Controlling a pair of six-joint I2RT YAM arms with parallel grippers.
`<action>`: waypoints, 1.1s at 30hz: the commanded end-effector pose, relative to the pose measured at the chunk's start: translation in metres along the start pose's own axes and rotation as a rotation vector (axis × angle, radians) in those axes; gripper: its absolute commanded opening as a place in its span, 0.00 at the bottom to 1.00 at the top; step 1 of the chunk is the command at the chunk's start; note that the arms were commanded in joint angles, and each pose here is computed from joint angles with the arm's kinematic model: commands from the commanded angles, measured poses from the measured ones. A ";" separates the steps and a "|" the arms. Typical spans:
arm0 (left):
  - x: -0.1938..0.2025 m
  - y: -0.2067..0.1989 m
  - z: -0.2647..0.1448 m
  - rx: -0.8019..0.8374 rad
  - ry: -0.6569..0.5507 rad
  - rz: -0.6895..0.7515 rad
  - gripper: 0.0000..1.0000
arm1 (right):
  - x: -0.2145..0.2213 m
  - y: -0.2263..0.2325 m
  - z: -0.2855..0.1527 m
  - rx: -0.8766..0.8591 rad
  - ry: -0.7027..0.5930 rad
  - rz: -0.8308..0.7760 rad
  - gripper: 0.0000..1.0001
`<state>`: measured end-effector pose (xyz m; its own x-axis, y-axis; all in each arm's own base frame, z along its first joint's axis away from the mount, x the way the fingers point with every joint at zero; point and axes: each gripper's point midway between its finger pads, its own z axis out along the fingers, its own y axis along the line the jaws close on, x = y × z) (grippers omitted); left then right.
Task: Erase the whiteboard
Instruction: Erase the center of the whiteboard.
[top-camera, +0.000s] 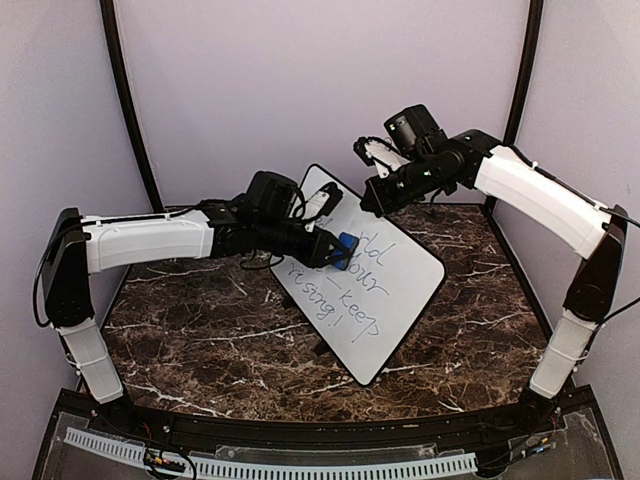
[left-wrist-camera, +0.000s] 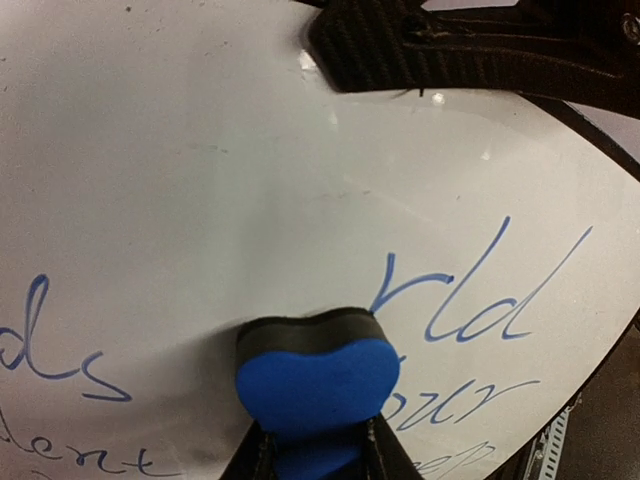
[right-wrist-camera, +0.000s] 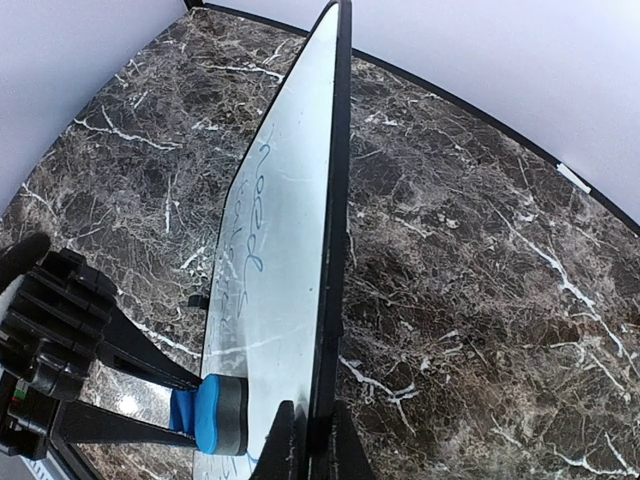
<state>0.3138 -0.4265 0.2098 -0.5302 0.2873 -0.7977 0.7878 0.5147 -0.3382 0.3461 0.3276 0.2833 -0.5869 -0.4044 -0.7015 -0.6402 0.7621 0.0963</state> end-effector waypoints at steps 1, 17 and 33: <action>-0.011 -0.003 0.013 -0.021 -0.005 0.024 0.00 | 0.021 0.035 0.017 -0.108 0.066 -0.157 0.00; 0.052 -0.008 0.011 -0.028 0.107 -0.022 0.00 | 0.021 0.034 0.017 -0.105 0.065 -0.155 0.00; -0.018 -0.030 0.011 0.004 -0.026 0.065 0.00 | 0.022 0.033 0.016 -0.106 0.066 -0.151 0.00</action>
<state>0.2990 -0.4369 0.2139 -0.5246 0.3143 -0.7912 0.7923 0.5202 -0.3188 0.3474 0.3286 0.2823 -0.5808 -0.4068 -0.7051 -0.6454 0.7580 0.0943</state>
